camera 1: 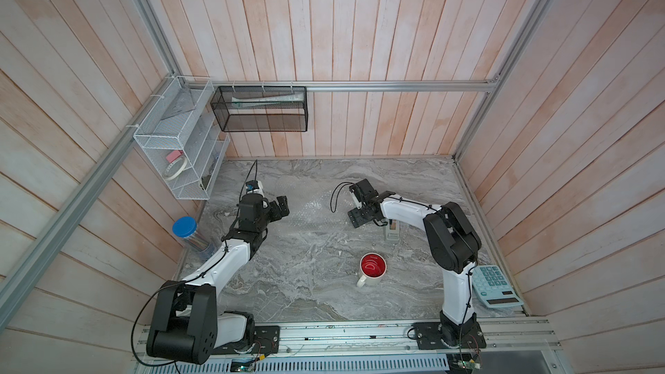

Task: Wrap mugs in bubble wrap
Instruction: Move the bubble wrap to the center of the board, then move the mug to the center of the board.

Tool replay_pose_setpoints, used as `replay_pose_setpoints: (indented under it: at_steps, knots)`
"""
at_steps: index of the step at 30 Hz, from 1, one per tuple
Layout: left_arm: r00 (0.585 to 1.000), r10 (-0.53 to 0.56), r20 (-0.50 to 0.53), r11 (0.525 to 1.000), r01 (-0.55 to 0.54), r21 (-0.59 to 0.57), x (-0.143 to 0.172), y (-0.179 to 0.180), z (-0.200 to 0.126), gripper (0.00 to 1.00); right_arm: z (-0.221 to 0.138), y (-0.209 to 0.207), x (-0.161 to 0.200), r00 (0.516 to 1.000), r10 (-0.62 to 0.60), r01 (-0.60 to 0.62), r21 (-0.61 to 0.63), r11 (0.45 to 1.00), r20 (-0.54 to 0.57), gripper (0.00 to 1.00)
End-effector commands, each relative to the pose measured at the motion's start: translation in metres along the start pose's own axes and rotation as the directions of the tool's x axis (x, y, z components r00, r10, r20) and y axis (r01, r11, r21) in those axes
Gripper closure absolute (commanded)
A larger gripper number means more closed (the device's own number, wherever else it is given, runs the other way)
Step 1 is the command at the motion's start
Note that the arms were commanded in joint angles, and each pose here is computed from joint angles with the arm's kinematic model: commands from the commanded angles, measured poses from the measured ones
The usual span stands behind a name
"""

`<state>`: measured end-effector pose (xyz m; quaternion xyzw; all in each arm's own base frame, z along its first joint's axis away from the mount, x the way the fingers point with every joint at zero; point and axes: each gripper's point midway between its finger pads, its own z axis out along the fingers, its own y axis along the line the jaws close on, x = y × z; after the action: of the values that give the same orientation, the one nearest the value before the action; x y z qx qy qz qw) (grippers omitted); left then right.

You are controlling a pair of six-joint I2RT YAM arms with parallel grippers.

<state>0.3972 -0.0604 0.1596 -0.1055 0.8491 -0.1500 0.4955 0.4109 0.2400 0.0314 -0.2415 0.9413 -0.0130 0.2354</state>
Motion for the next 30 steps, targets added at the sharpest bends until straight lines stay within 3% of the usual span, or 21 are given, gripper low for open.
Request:
replay_pose_setpoints:
  at_steps: [1,5,9,13,18,24,30]
  knots:
    - [1.000,-0.007,-0.011,1.000,0.008,0.026,0.000,-0.007,-0.004,0.00,-0.024,0.002,-0.002,0.999,-0.034,0.034,-0.039,0.999,0.010,0.12]
    - [1.000,-0.011,-0.019,0.999,0.011,0.040,0.000,-0.012,-0.007,0.00,-0.081,0.020,-0.017,0.997,0.051,-0.039,-0.178,0.983,0.065,0.08]
    - [0.999,-0.016,-0.041,0.998,0.018,0.064,0.002,-0.020,-0.010,0.00,-0.138,0.043,-0.003,0.975,0.220,-0.207,-0.242,0.948,0.027,0.02]
    - [0.998,-0.016,-0.062,0.997,0.021,0.079,0.006,-0.027,-0.013,0.00,-0.193,0.091,0.037,0.927,0.374,-0.362,-0.363,0.859,-0.040,0.02]
    - [0.997,-0.031,-0.076,0.995,0.038,0.091,0.010,-0.030,-0.020,0.00,-0.232,0.132,0.091,0.845,0.495,-0.531,-0.432,0.729,-0.202,0.02]
    - [0.996,-0.051,-0.078,0.994,0.057,0.088,0.014,-0.031,-0.031,0.00,-0.242,0.167,0.144,0.816,0.485,-0.576,-0.365,0.732,-0.315,0.02]
    - [0.998,-0.017,-0.057,0.997,0.021,0.071,0.018,-0.024,-0.039,0.00,-0.208,0.159,0.195,0.798,0.490,-0.584,-0.253,0.771,-0.350,0.02]
